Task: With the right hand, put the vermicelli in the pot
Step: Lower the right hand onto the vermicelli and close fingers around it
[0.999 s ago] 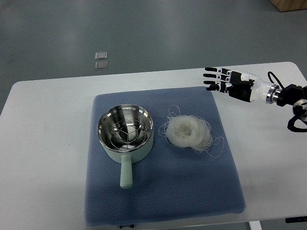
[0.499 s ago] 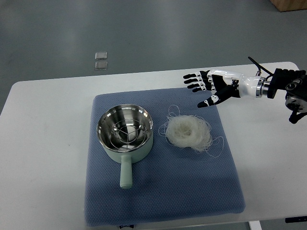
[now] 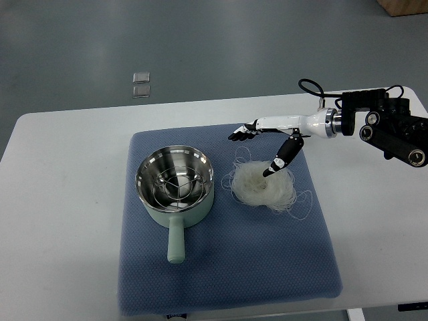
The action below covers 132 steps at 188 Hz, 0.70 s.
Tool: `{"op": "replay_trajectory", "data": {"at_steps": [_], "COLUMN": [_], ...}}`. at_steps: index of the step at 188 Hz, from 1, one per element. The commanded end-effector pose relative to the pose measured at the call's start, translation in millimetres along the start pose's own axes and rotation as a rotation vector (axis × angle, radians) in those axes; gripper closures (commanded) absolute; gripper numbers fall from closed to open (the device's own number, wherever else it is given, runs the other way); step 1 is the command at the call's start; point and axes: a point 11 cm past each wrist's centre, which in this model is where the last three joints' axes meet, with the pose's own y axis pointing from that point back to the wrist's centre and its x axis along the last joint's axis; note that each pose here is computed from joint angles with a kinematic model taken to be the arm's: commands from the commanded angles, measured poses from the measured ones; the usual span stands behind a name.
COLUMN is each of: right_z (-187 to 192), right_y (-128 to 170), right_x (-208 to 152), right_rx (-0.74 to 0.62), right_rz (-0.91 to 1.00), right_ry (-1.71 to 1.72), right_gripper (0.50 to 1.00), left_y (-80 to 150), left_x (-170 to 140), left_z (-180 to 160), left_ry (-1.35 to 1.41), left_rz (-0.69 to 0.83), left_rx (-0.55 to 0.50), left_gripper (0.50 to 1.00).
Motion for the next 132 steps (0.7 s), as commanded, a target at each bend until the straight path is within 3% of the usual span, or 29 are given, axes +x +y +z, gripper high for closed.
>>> {"op": "replay_trajectory", "data": {"at_steps": [1, 45, 132], "right_z": [-7.7, 9.0, 16.3], "right_y": [-12.0, -15.9, -22.2], "right_x": [-5.6, -26.4, -44.9], "right_rx": [-0.001, -0.094, -0.120], "right_rz": [-0.045, -0.136, -0.191], "right_ry": [0.062, 0.244, 0.313], "right_gripper": [0.587, 0.587, 0.589], "left_y": [0.0, 0.0, 0.0], "left_x": [0.0, 0.0, 0.0], "left_z": [0.0, 0.0, 0.0], "left_ry": [0.000, 0.000, 0.000], "left_rz": [0.000, 0.000, 0.000], "left_rx": [0.000, 0.000, 0.000], "left_gripper": [0.500, 0.500, 0.500]}}
